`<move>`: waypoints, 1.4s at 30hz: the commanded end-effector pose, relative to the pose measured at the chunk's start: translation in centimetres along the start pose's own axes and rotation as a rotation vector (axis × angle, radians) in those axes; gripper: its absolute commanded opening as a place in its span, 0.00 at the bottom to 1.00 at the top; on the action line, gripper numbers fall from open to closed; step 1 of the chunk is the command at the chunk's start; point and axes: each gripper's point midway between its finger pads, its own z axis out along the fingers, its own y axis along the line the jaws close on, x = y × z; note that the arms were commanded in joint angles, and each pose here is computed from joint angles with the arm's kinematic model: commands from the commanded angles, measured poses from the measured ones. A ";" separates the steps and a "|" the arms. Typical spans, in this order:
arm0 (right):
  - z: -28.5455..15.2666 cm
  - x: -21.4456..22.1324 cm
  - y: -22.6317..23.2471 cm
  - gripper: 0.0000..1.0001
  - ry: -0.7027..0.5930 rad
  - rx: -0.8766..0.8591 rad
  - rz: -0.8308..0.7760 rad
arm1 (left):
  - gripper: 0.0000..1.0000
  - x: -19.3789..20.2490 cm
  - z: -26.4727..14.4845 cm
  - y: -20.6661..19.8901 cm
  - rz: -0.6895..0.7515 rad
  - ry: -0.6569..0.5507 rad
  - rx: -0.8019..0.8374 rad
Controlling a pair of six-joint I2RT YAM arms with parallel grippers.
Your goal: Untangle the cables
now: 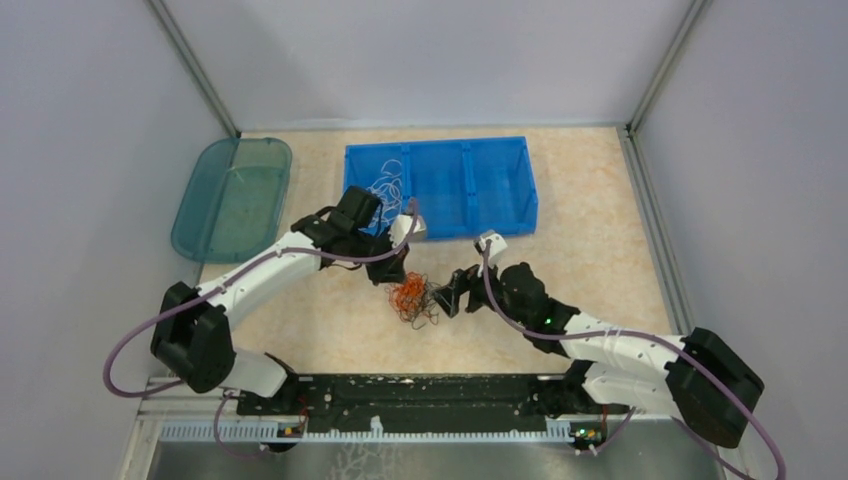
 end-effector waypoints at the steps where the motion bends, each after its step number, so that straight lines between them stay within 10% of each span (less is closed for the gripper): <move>1: 0.1 -5.1 4.6 0.85 -0.190 -0.216 -0.083 | 0.00 -2.8 -2.2 -0.9 0.016 -0.043 -0.001; 16: 2.4 -9.5 11.7 0.86 -0.318 -0.472 -0.251 | 0.00 -10.3 -9.9 -5.6 0.057 -0.211 0.050; 42: 0.3 -7.7 12.5 0.55 -0.299 -0.532 -0.100 | 0.00 -11.0 -12.1 -6.9 0.094 -0.238 0.044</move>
